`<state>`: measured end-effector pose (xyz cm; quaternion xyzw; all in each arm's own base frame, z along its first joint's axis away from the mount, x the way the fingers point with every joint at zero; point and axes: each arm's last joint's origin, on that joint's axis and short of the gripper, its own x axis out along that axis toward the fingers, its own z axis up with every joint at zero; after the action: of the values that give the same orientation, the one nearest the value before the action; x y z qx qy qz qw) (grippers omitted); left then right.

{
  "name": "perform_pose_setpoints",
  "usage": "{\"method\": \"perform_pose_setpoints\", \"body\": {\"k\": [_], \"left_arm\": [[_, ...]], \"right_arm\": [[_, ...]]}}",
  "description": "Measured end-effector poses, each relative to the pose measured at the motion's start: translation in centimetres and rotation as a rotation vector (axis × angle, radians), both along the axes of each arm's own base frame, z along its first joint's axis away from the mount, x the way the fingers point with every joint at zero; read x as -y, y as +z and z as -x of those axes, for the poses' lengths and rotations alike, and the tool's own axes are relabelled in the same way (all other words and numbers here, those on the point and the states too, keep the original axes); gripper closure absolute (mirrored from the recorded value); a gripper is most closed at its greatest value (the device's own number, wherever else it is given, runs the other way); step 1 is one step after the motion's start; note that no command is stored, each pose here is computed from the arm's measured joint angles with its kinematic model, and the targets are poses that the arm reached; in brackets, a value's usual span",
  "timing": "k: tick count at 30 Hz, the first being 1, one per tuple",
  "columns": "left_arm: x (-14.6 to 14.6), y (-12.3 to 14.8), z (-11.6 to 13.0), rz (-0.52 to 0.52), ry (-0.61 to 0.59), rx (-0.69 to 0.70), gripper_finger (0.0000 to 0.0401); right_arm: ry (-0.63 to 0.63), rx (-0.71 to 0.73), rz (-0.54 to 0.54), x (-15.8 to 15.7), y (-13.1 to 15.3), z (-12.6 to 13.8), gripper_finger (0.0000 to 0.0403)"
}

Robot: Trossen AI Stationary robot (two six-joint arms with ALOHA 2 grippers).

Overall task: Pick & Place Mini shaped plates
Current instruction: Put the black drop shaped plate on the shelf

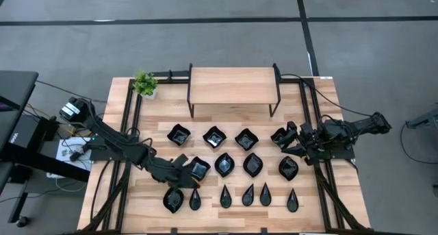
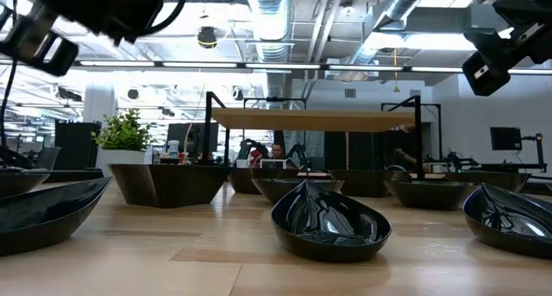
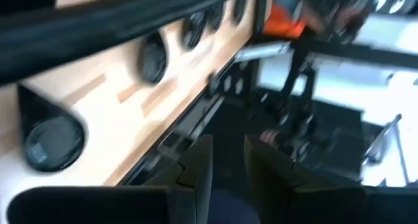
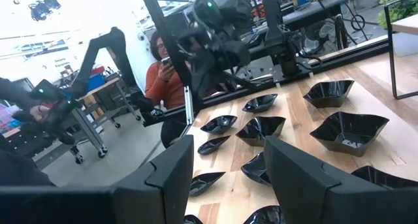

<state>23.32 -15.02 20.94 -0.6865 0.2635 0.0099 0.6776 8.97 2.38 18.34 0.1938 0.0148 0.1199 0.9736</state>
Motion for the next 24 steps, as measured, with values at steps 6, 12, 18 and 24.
{"method": "perform_pose_setpoints", "body": {"k": [6, 12, 18, 24], "left_arm": [[0.4, 3.2, -1.0, -0.091, 0.123, 0.069, 0.0311], [1.0, 5.6, -1.8, -0.179, 0.128, -0.089, 0.0311], [2.3, 4.9, -3.7, -0.232, 0.065, -0.254, 0.0311], [3.6, 0.9, -5.0, -0.205, -0.007, -0.565, 0.0311]], "right_arm": [[-0.001, 0.001, 0.008, 0.0, 0.0, 0.0, 0.0221], [-0.001, -0.055, 0.023, 0.0, -0.6, 0.0, 0.0221], [-0.002, -0.080, 0.030, 0.0, -0.8, 0.0, 0.0221], [-0.002, -0.081, 0.030, 0.0, -0.8, 0.0, 0.0221]]}}
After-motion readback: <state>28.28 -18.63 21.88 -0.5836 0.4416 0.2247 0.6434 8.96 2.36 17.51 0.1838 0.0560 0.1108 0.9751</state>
